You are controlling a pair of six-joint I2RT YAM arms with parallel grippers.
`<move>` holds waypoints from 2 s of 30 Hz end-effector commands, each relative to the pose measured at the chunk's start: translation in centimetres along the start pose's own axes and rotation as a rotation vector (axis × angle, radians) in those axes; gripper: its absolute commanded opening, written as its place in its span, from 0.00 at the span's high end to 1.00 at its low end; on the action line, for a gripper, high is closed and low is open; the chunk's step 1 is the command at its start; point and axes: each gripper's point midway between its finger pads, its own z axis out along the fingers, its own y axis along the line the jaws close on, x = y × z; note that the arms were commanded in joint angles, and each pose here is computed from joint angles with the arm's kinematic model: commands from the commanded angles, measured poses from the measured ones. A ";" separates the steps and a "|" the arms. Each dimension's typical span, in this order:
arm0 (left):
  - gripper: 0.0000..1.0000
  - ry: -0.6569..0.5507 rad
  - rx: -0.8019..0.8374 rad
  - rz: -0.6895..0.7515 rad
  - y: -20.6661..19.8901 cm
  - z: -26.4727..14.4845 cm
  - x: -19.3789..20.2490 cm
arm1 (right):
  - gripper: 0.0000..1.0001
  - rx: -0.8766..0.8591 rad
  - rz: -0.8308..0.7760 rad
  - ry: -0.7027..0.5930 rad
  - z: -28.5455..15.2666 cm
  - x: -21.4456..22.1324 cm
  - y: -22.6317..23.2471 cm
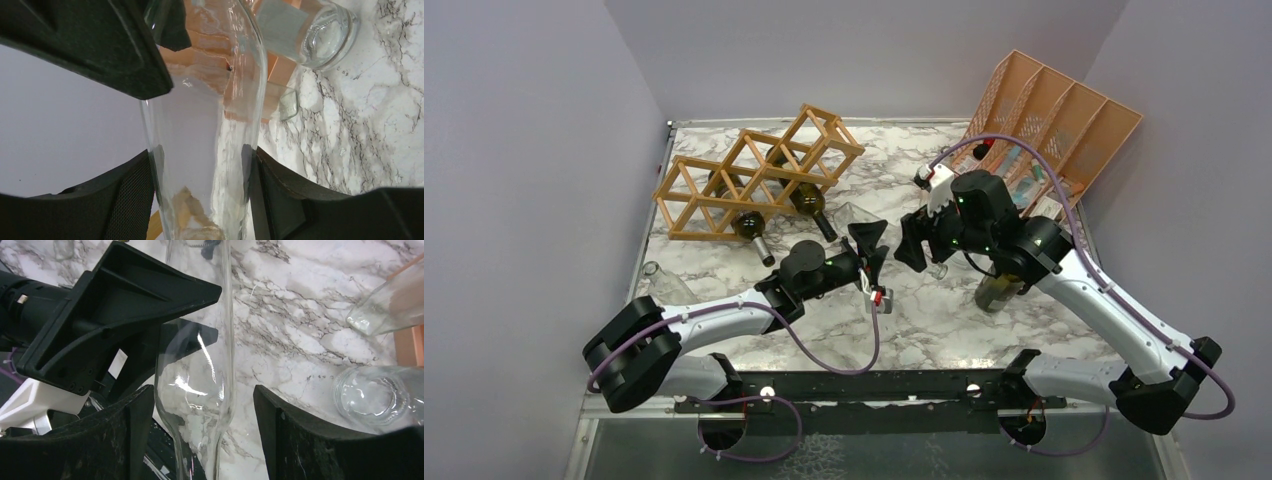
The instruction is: Put the wine bottle on the wine rack
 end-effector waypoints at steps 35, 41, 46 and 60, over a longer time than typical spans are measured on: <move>0.01 -0.004 -0.039 0.023 3.6 -0.5 -1.3 | 0.99 0.098 0.058 -0.096 2.2 -0.4 -1.8; 0.01 -0.022 -0.059 -0.064 3.7 -1.5 -1.9 | 0.99 0.217 0.125 -0.187 1.5 -1.6 -3.8; 0.01 0.107 -0.330 -0.521 8.9 -3.7 -0.3 | 0.99 0.207 0.150 -0.175 2.3 -0.9 -3.6; 0.01 0.515 -0.756 -1.066 17.1 -9.6 3.3 | 0.99 -0.138 0.048 -0.179 4.9 -1.4 2.0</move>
